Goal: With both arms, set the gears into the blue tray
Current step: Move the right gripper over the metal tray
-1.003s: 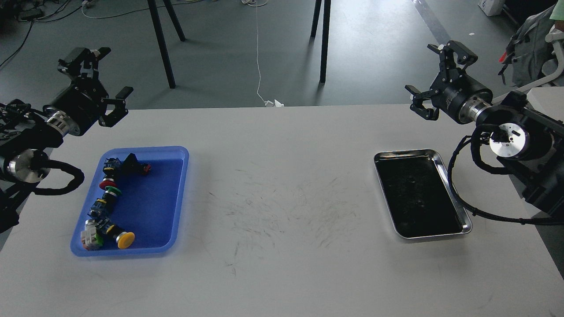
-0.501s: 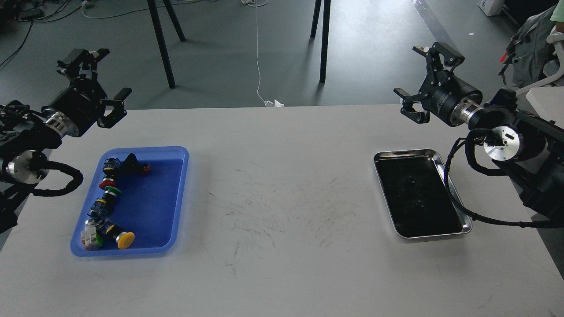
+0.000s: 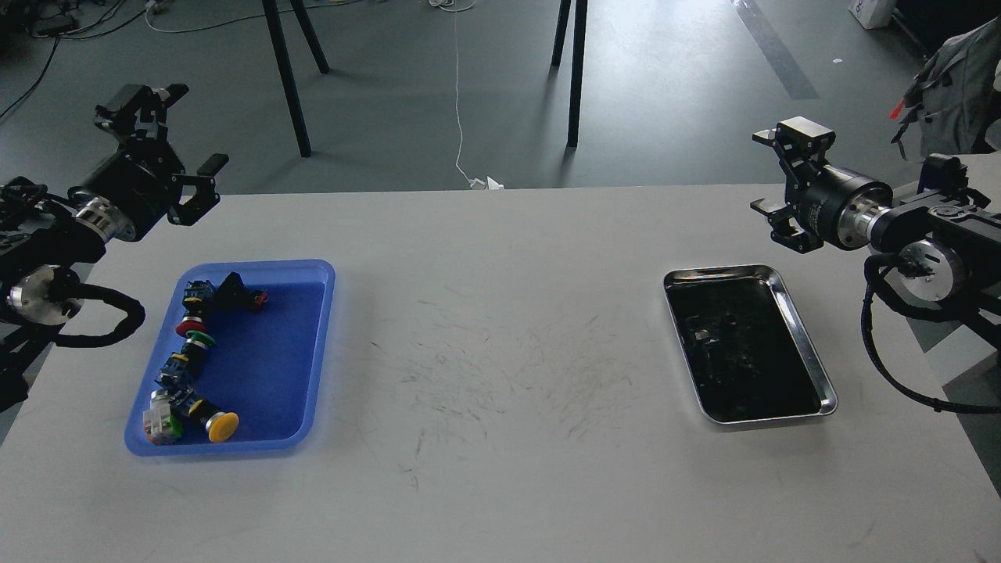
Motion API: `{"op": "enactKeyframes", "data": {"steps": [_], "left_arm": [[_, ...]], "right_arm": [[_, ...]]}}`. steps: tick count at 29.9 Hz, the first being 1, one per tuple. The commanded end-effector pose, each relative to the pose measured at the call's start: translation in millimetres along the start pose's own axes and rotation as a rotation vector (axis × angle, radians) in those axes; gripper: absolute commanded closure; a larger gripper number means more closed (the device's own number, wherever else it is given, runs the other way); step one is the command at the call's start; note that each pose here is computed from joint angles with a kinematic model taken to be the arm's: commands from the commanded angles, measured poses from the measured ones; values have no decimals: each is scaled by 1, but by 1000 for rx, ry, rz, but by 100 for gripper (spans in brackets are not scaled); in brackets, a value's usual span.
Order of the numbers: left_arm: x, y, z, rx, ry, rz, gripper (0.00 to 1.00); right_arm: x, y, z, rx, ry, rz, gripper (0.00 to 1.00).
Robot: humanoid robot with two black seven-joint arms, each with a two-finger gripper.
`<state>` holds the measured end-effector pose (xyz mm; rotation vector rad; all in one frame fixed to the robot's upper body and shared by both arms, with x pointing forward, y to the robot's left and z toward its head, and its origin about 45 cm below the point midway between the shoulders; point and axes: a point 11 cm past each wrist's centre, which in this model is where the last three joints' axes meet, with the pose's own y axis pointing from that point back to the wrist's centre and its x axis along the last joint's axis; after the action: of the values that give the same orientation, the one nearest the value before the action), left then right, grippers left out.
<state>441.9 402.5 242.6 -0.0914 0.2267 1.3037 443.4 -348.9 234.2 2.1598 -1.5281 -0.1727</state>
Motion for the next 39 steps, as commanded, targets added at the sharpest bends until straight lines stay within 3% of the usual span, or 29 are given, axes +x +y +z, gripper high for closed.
{"op": "enactKeyframes", "data": {"steps": [1, 11, 24, 39], "left_arm": [[0, -1, 1, -5, 2, 2, 1], [-1, -1, 2, -9, 4, -1, 1], [-1, -2, 5, -13, 4, -4, 1], [1, -1, 6, -15, 3, 2, 1]], "right_arm": [[3, 11, -6, -39, 179, -1, 3], [7, 34, 14, -181, 656, -92, 3], [-3, 35, 46, -254, 1104, -267, 3], [-44, 0, 86, -300, 1255, -398, 4]]}}
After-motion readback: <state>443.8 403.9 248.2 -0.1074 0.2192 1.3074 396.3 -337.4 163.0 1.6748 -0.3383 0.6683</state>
